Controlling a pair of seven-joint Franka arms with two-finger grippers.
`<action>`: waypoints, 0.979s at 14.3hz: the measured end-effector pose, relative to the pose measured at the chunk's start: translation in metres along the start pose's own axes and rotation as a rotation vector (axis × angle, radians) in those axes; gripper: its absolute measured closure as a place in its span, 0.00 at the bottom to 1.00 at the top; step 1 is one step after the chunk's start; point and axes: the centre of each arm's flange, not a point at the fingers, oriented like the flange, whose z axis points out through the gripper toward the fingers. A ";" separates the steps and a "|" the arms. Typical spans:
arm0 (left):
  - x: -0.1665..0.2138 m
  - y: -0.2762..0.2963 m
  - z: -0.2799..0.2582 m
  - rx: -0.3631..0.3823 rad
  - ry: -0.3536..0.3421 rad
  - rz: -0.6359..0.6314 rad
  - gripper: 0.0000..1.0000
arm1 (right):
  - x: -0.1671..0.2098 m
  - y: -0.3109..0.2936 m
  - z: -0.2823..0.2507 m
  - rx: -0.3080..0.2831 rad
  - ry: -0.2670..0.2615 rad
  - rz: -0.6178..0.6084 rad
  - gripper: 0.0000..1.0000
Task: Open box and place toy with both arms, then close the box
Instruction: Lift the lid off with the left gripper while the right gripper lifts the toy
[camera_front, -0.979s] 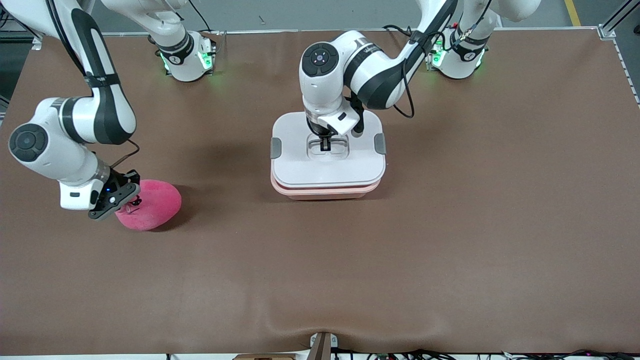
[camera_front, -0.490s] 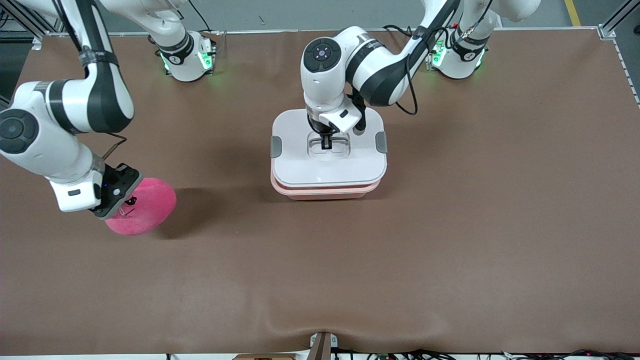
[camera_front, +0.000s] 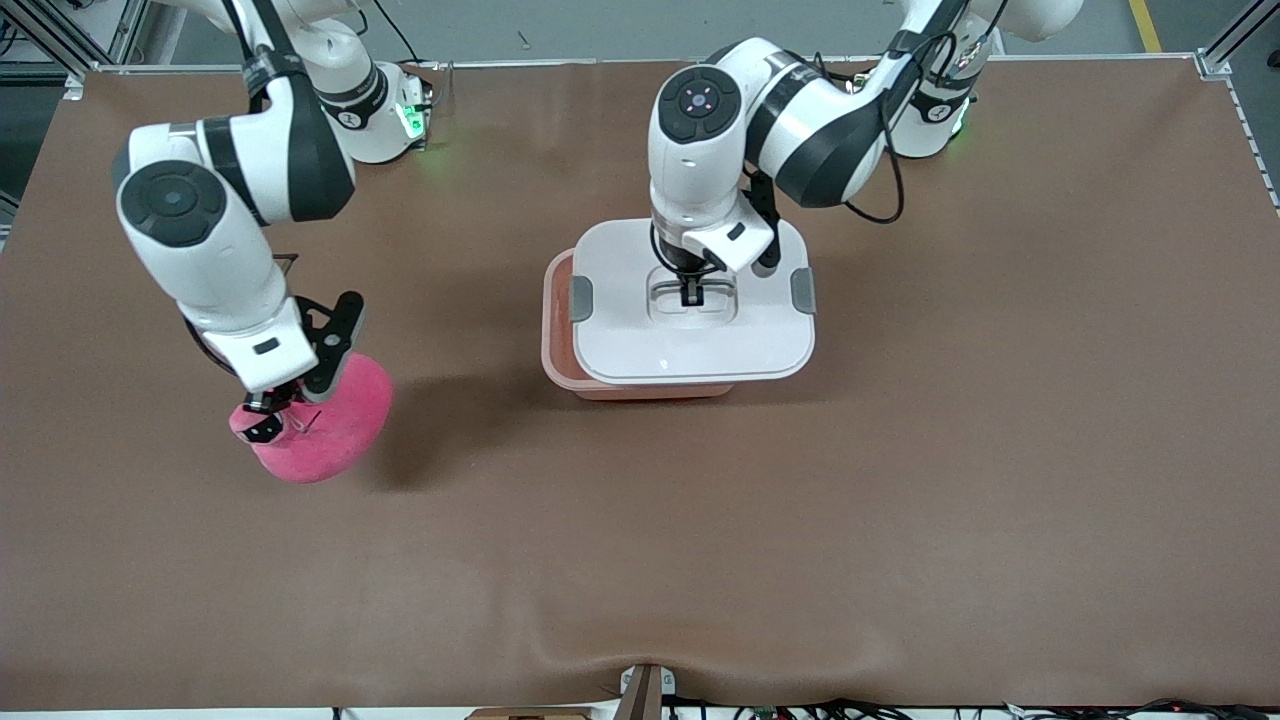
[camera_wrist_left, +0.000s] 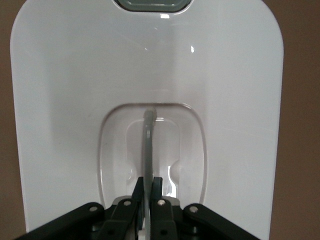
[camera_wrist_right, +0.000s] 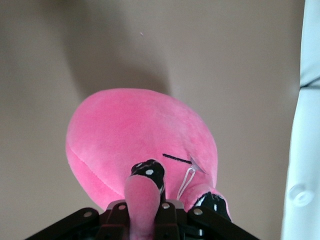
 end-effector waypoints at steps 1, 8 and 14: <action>0.003 0.001 -0.002 0.003 0.003 0.008 0.93 | 0.012 -0.004 -0.007 -0.019 -0.011 -0.056 0.85; 0.050 0.027 -0.021 -0.025 0.022 0.040 0.93 | 0.103 -0.054 -0.049 -0.096 -0.076 -0.297 0.85; 0.121 0.051 -0.041 -0.029 0.018 0.085 0.93 | 0.148 -0.084 -0.066 -0.145 -0.100 -0.417 0.85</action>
